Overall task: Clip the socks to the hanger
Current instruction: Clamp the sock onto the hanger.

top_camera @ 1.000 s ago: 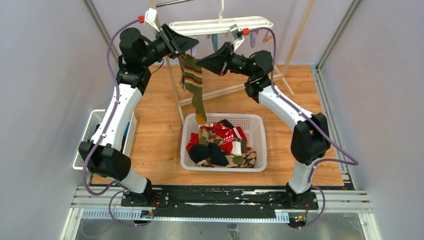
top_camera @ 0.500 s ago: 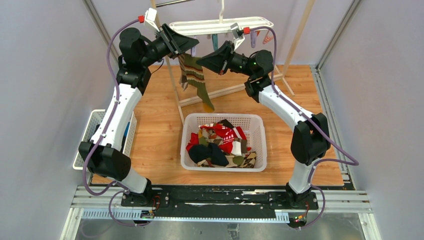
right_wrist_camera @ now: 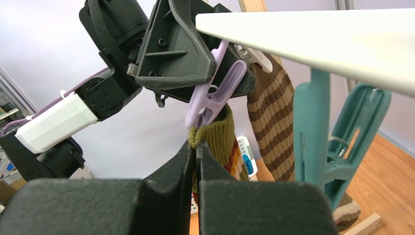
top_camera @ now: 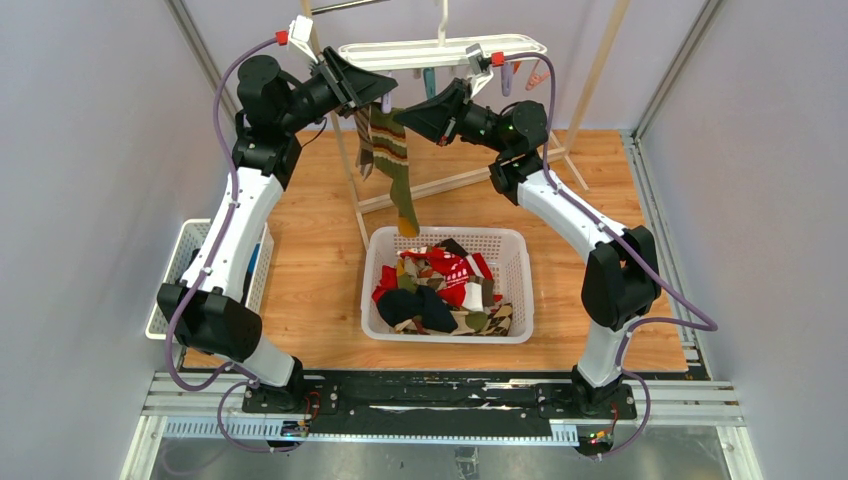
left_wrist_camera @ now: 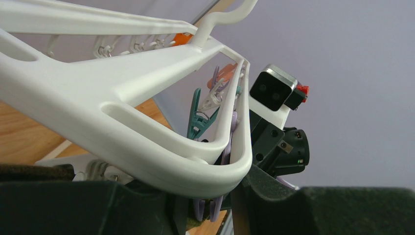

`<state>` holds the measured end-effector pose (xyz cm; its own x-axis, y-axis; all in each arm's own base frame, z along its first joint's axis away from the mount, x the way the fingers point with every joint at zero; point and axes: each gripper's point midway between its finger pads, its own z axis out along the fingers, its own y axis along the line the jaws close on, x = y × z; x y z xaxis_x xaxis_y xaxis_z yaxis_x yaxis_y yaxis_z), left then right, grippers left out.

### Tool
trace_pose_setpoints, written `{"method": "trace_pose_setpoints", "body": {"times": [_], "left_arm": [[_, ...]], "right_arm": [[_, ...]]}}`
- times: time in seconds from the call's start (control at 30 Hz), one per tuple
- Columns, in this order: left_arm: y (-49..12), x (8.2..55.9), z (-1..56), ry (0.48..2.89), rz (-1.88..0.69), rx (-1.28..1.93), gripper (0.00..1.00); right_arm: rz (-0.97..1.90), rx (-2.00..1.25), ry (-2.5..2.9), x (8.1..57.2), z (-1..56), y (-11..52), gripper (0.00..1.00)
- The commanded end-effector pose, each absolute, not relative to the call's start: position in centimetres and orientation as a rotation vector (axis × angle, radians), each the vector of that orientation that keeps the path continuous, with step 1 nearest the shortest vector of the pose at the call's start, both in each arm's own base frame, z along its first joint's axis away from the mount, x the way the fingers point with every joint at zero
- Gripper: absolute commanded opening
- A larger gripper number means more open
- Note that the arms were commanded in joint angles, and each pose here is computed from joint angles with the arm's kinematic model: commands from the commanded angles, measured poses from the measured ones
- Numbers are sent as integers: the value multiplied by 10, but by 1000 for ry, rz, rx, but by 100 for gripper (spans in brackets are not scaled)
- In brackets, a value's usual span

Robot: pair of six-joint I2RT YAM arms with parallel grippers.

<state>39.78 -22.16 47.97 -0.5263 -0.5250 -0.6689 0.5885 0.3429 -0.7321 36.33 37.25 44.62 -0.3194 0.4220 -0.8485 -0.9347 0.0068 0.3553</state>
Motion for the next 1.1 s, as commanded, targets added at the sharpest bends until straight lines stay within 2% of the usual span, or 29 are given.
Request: {"method": "trace_pose_setpoints", "body": {"times": [0.0, 0.53, 1.07], "left_arm": [[-227, 380, 486, 1599, -1442, 137, 0], [-227, 379, 487, 1595, -1445, 139, 0], [-227, 376, 488, 1593, -1456, 149, 0]], "right_arm": [[1566, -648, 1062, 355, 474, 367, 0], [1657, -748, 1061, 334, 466, 369, 0], [1576, -555, 1125, 360, 445, 348, 0]]}}
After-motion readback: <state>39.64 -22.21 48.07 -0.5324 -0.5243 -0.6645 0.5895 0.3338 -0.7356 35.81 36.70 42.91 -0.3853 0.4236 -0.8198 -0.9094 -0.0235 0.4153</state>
